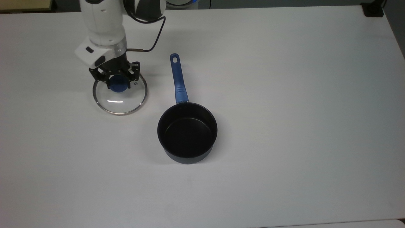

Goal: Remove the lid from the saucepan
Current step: 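Lift the glass lid off the pot and carry it beside the handle, then set the lid on the table, open the gripper and raise it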

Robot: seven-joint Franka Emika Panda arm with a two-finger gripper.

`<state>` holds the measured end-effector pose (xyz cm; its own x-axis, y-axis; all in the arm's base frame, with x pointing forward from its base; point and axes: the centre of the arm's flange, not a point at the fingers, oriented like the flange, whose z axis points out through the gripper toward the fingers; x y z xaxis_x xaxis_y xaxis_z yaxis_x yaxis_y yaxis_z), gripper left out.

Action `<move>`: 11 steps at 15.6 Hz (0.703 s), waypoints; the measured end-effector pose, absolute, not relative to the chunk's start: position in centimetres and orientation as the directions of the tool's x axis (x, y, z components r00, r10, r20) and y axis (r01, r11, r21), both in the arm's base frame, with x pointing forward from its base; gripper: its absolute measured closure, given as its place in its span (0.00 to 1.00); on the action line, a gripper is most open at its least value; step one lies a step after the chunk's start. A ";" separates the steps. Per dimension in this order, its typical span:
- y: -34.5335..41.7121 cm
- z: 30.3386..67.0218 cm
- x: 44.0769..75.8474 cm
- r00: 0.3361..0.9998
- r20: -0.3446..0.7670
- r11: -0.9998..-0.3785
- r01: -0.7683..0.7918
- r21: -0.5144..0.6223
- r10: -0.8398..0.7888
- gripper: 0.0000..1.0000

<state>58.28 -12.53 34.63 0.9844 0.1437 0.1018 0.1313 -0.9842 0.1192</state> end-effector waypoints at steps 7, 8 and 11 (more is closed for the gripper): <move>-12.2 33.6 57.1 0.978 0.150 -0.984 0.124 0.127 0.143 0.36; -12.3 33.7 57.1 0.978 0.151 -0.984 0.123 0.127 0.141 0.29; -12.3 34.1 57.2 0.978 0.155 -0.984 0.120 0.129 0.140 0.00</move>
